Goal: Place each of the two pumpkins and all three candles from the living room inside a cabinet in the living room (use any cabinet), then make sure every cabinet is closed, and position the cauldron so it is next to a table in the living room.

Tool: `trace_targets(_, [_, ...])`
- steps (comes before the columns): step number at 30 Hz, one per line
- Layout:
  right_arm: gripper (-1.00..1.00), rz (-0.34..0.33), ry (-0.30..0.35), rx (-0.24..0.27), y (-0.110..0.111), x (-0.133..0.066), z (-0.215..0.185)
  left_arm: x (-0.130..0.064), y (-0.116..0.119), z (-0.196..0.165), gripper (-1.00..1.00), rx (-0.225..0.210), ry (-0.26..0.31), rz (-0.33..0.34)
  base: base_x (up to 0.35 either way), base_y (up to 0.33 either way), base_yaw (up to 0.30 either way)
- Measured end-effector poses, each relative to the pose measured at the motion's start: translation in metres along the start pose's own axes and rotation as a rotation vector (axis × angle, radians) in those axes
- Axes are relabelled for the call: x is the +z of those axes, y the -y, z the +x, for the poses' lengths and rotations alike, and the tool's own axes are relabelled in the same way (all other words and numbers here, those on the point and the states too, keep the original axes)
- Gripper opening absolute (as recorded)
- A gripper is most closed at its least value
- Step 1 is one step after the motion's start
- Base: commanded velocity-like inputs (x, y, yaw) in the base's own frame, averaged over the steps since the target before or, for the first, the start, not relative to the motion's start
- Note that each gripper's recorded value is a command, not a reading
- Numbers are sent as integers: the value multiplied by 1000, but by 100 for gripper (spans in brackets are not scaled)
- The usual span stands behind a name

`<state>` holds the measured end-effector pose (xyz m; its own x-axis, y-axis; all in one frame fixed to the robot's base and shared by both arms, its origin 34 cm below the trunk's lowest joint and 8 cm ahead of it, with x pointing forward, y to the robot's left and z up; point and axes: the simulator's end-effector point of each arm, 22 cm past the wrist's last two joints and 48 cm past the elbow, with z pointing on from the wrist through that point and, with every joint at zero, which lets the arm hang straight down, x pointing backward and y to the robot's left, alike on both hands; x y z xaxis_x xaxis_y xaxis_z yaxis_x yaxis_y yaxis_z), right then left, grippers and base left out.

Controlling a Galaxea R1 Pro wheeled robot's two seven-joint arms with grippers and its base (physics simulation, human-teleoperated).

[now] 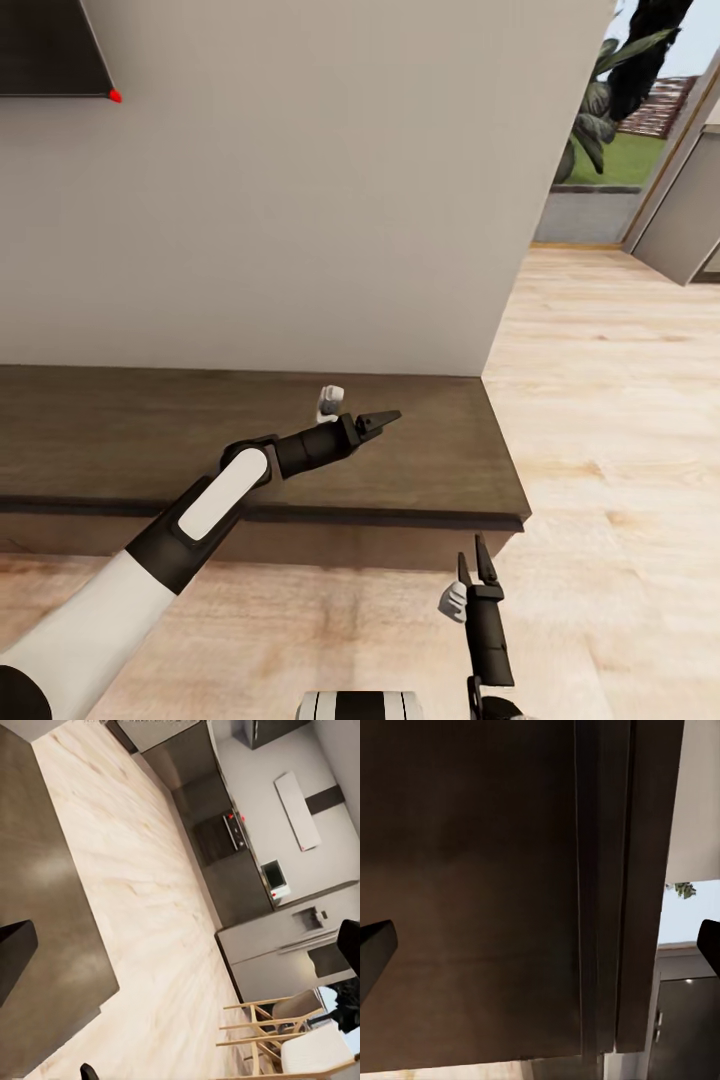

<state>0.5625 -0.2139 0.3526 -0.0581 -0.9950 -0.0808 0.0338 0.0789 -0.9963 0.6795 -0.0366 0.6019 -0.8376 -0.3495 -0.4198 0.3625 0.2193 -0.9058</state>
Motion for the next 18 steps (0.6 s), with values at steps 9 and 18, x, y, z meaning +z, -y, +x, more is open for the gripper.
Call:
trace_targets(9, [100, 7, 2, 4, 2, 2, -2, 0, 0, 0, 100, 1, 0, -1, 40, -9, 0])
trace_targets(18, [100, 9, 2, 6, 3, 2, -3, 0, -1, 0, 100, 1, 0, -1, 0, 0, 0])
